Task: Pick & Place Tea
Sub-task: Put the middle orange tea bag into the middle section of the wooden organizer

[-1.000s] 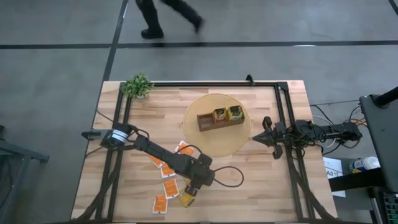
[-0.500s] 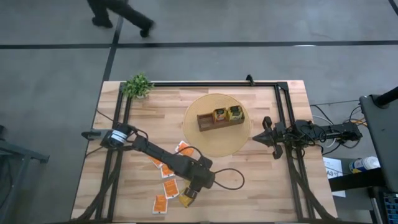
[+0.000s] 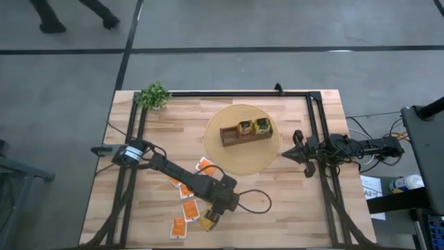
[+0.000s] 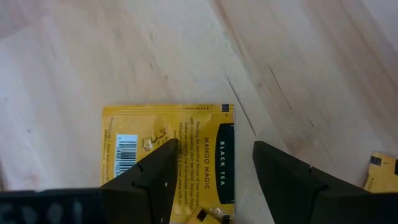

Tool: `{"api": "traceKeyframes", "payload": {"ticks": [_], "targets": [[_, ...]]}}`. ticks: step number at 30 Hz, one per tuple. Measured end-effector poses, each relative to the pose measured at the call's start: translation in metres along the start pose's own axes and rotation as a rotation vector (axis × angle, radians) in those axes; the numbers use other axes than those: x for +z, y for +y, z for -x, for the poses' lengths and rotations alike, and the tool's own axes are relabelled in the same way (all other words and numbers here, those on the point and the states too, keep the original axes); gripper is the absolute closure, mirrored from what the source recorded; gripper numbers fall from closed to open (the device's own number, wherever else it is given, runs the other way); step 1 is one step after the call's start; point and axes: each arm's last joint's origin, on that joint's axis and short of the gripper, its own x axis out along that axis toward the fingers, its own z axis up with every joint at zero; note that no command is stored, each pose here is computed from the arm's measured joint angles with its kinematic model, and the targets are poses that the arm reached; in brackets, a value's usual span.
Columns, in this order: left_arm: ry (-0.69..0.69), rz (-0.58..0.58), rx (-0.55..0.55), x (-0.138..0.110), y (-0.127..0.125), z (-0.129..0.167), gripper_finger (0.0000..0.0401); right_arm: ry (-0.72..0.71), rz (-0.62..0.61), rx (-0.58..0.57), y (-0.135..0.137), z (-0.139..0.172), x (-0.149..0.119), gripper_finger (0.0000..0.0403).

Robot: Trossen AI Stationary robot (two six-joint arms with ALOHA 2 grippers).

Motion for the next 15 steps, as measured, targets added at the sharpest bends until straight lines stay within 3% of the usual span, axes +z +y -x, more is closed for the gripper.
{"api": "traceKeyframes", "payload": {"ticks": [9, 12, 15], "targets": [[0.004, 0.0, -0.001, -0.0024, 0.0004, -0.003, 0.0207, 0.0, 0.0, 0.0, 0.0, 0.0, 0.0, 0.0394], [0.01, -0.001, -0.003, -0.0044, -0.0001, -0.0041, 0.0243, 0.0, 0.0, 0.0, 0.0, 0.0, -0.0001, 0.0394], [0.011, -0.002, -0.012, -0.0046, -0.0008, -0.0042, 0.0304, 0.0, 0.0, 0.0, 0.0, 0.0, 0.0, 0.0394]]}}
